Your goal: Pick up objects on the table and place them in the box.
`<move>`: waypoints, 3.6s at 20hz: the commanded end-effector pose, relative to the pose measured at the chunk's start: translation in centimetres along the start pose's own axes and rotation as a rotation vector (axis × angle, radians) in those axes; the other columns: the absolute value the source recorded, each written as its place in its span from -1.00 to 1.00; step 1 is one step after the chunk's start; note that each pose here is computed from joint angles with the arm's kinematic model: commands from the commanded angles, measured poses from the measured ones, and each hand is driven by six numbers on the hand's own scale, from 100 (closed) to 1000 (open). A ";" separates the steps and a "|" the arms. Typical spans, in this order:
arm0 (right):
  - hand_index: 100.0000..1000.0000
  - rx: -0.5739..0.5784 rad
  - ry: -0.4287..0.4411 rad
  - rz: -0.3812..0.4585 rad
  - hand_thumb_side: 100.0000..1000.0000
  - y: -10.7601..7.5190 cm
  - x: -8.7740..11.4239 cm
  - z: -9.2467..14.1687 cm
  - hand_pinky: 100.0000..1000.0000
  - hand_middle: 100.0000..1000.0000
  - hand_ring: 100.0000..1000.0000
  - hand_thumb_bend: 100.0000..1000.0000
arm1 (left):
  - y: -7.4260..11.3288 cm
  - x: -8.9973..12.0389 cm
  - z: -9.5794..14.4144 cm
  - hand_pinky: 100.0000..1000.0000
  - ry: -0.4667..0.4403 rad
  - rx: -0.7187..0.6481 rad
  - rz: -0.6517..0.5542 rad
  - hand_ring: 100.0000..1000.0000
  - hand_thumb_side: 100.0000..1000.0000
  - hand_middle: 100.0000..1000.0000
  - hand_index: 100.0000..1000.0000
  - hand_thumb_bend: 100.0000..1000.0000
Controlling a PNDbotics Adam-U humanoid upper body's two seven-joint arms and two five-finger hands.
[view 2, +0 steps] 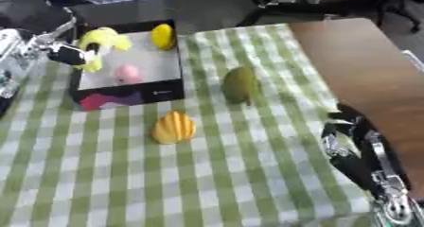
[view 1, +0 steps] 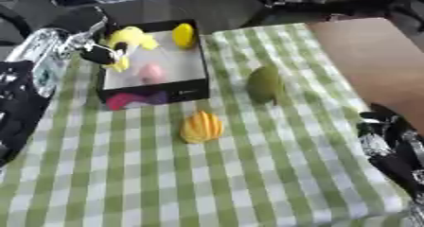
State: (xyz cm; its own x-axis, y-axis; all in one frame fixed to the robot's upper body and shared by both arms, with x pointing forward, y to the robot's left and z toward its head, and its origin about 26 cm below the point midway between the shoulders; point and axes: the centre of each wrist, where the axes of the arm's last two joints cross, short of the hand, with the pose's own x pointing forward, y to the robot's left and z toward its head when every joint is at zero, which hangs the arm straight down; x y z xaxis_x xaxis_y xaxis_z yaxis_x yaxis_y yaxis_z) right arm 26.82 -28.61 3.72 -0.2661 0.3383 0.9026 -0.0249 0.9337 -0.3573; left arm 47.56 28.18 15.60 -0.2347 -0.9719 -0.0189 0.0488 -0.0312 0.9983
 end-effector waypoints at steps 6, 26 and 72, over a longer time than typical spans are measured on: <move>0.79 -0.005 -0.019 0.000 -0.32 -0.4 0.4 -0.3 0.75 0.45 0.39 -1.00 | 0.0 -1.2 0.3 0.46 0.033 0.044 -0.034 0.28 0.06 0.46 0.87 0.18; 0.80 0.072 -0.265 0.446 -0.61 -6.5 7.0 -8.3 0.75 0.50 0.45 -1.00 | 6.2 -3.0 17.9 0.43 -0.065 0.668 0.682 0.18 0.25 0.36 0.69 0.24; -0.05 0.248 -0.089 0.888 -0.61 -1.9 -0.8 -18.1 0.55 -0.26 -0.10 -1.00 | -5.6 2.1 19.1 0.36 0.061 0.541 1.099 0.11 0.25 0.25 0.63 0.09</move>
State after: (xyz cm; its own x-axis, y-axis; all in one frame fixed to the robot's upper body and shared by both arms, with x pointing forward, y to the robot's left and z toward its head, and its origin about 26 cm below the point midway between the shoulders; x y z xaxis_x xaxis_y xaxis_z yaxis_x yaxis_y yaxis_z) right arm 44.21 -28.10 6.66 -0.3591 0.8938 0.2687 -0.0456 0.2708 -0.9616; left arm 28.22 30.61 10.49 -0.2643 -0.4146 0.8708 -0.2176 0.9052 0.3650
